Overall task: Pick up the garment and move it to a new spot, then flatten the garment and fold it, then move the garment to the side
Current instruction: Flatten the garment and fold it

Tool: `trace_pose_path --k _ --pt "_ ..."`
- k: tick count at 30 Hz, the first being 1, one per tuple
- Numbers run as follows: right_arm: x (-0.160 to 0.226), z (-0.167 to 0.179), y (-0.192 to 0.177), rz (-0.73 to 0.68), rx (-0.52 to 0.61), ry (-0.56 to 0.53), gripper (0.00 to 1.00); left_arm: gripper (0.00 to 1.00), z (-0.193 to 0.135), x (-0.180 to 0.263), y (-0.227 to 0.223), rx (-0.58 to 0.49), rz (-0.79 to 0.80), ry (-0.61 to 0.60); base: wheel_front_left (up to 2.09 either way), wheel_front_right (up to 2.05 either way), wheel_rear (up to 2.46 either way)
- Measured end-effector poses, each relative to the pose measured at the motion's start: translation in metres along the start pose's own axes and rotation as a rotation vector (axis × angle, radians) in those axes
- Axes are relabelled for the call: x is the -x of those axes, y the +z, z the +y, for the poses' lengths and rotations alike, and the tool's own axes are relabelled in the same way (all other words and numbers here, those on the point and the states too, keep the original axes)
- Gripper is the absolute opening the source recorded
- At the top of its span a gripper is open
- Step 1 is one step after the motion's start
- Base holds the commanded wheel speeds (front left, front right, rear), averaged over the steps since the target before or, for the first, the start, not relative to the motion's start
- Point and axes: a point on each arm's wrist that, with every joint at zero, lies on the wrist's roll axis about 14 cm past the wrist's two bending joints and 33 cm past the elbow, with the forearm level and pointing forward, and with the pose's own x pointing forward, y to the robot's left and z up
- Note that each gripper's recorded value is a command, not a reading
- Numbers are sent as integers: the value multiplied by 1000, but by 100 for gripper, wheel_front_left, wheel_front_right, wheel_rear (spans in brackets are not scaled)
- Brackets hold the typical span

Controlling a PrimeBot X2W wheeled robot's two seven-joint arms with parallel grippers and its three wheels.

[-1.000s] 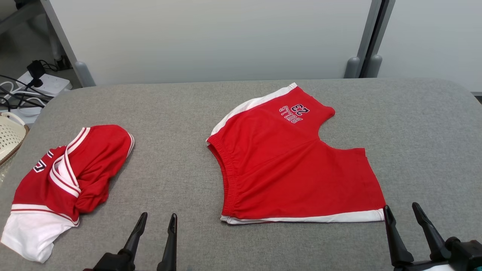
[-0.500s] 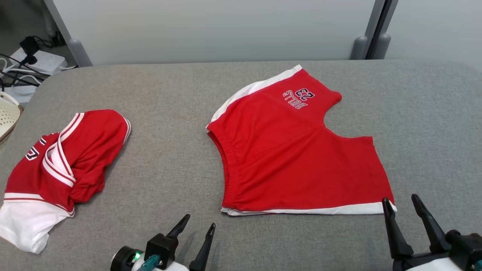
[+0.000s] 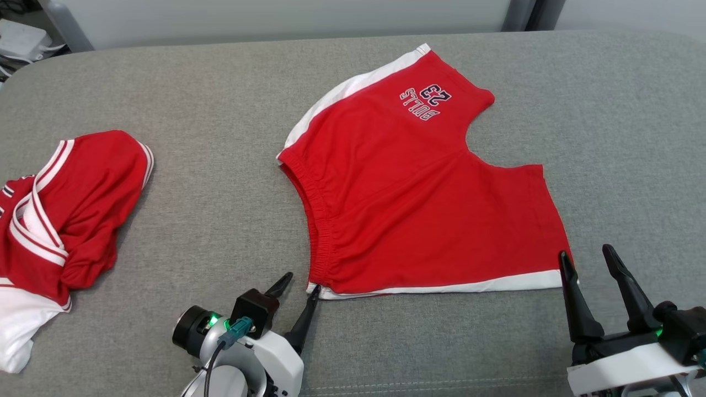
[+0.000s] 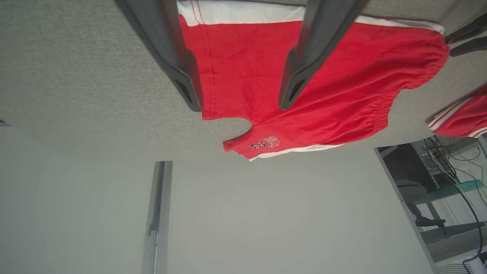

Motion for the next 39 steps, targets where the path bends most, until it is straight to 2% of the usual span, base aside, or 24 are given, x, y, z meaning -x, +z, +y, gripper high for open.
trace_pose_path --k 1,3,6,7,8,9,10,11,18,24,30,32,33,34,36,39 --pt "0 -2 0 0 1 -6 100 82 -2 -2 -1 -3 5 -8 0 0 0" --pt "1 -5 0 2 3 -16 100 99 -5 -6 -2 -6 11 -22 0 0 0" --pt "3 -9 -1 4 5 -30 100 100 -6 -9 -3 -8 13 -30 0 0 0" --pt "3 -11 0 3 5 -33 100 98 -6 -9 -3 -9 12 -32 0 0 0" --pt "4 -13 0 2 6 -40 100 87 -6 -10 -3 -14 15 -36 0 0 0" --pt "5 -13 1 0 7 -42 100 67 -7 -10 -4 -16 17 -39 0 0 0" --pt "5 -14 1 -1 7 -44 100 40 -8 -10 -5 -19 23 -43 0 0 0" --pt "6 -14 2 -2 8 -46 100 0 -10 -9 -7 -21 30 -49 0 0 0" --pt "7 -15 1 -1 -5 -52 100 0 -18 -8 -7 -8 28 -74 0 0 0" --pt "27 -23 -77 252 -54 -85 100 0 -15 1 -5 -5 7 -73 0 0 0" --pt "-9 -25 -81 276 -53 -57 100 0 -12 9 -9 -3 11 -72 0 0 0" --pt "-17 -24 -90 308 -57 -44 67 0 -10 10 -11 10 14 -65 0 0 0" --pt "-17 -22 -95 326 -61 -41 56 0 -9 9 -11 15 14 -62 0 0 0" --pt "-17 -22 -101 347 -66 -42 58 0 -8 9 -10 19 13 -59 0 0 0" --pt "-15 -19 -110 382 -72 -36 57 0 -6 9 -10 25 12 -54 0 0 0" --pt "-20 -16 -113 388 -79 -23 44 0 -6 9 -10 30 9 -51 0 0 0"
